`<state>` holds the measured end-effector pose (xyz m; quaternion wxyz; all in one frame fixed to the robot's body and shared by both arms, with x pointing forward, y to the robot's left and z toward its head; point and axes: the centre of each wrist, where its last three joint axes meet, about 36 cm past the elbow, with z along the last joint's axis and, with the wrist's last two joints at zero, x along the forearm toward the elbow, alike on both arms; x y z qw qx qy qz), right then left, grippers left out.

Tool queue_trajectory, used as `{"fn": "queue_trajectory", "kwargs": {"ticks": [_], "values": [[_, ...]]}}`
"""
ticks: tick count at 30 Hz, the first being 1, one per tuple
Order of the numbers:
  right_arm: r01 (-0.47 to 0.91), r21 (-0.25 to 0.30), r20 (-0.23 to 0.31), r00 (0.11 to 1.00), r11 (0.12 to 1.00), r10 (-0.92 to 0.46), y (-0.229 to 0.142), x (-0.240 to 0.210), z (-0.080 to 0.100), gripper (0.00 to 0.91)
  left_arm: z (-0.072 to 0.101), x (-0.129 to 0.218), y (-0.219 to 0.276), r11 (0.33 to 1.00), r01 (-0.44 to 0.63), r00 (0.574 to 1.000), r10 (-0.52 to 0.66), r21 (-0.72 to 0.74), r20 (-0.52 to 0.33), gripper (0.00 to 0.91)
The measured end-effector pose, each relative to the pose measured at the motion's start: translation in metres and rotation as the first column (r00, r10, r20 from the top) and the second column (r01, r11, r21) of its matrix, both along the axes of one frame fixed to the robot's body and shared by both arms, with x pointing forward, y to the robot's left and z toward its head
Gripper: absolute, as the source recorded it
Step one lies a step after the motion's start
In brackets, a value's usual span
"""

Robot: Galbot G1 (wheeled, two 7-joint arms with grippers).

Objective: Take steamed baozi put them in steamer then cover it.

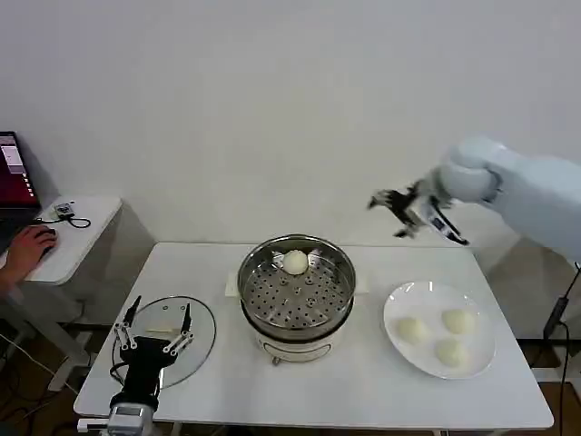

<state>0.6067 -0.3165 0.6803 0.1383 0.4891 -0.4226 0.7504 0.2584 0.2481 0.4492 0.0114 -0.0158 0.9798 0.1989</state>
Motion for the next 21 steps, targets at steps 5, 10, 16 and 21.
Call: {"fn": "queue_trajectory", "kwargs": {"ticks": [5,10,16,21], "values": [[0.147,0.035,-0.095,0.985,0.989,-0.143,-0.032,-0.021,-0.03,0.907,0.001,0.0,-0.001,1.0,0.009,1.0,-0.009,0.006,0.002,0.907],[0.245,0.061,-0.191,0.954,0.968,-0.23,-0.046,-0.035,-0.067,0.907,0.001,0.0,-0.002,1.0,0.011,1.0,-0.011,0.01,0.002,0.907],[0.33,0.074,-0.276,0.914,0.941,-0.298,-0.054,-0.045,-0.107,0.907,0.001,0.0,-0.003,1.0,0.007,1.0,-0.007,0.012,0.002,0.907],[0.391,0.068,-0.32,0.88,0.918,-0.352,-0.059,-0.05,-0.137,0.907,-0.003,0.0,-0.004,1.0,0.0,1.0,0.0,0.011,-0.005,0.907]]}}
